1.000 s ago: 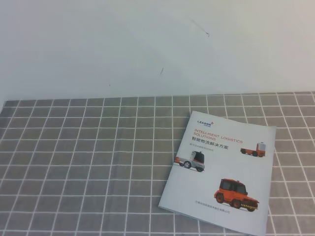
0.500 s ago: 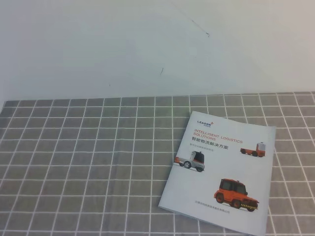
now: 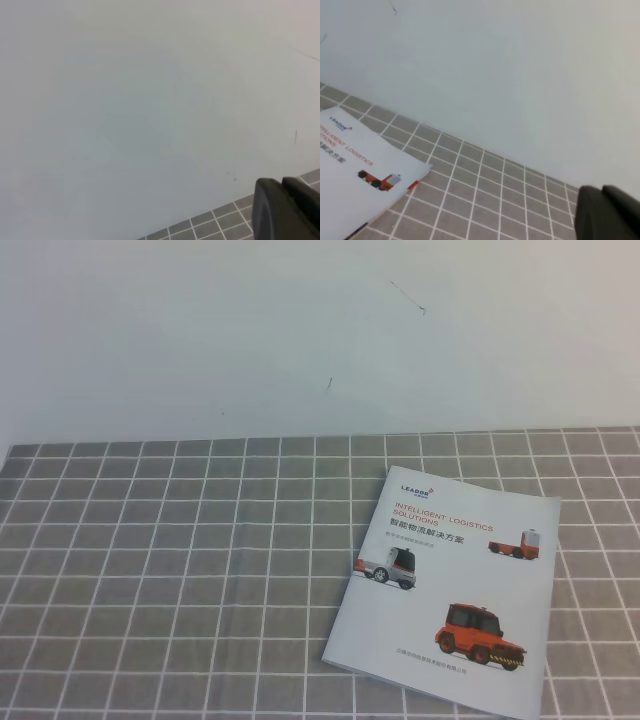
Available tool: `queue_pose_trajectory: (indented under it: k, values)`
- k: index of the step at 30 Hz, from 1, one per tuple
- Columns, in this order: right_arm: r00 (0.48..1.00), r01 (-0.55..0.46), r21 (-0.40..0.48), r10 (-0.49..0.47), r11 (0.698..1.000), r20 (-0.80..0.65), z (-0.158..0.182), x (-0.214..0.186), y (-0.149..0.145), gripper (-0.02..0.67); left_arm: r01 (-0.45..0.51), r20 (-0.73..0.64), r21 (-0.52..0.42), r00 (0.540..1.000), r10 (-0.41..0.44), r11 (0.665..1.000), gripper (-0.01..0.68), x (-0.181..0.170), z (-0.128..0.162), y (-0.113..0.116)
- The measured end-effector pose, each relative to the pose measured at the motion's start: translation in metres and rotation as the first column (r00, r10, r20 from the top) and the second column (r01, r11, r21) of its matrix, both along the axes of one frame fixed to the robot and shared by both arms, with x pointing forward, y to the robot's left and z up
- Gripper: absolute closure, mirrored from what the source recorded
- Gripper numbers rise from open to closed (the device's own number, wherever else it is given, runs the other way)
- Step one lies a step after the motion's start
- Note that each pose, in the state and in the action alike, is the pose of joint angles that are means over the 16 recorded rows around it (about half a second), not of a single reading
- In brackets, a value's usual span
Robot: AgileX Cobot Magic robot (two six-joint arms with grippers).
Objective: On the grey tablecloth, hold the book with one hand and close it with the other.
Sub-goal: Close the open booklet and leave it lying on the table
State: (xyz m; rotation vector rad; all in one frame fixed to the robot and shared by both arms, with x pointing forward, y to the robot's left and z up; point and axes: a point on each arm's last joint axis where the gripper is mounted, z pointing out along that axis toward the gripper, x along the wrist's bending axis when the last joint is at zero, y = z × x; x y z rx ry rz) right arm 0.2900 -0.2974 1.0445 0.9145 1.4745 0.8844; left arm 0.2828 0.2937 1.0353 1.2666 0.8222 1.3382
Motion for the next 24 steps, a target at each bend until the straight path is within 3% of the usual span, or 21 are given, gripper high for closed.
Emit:
queue_pose_trajectory:
  k: [24]
  values:
    - [0.968,0.005,-0.005,-0.006,1.000,-0.251,-0.029,-0.003,-0.001,0.651,-0.005,-0.004,0.004,1.000,0.005,1.000,0.676,0.001,-0.002,0.000]
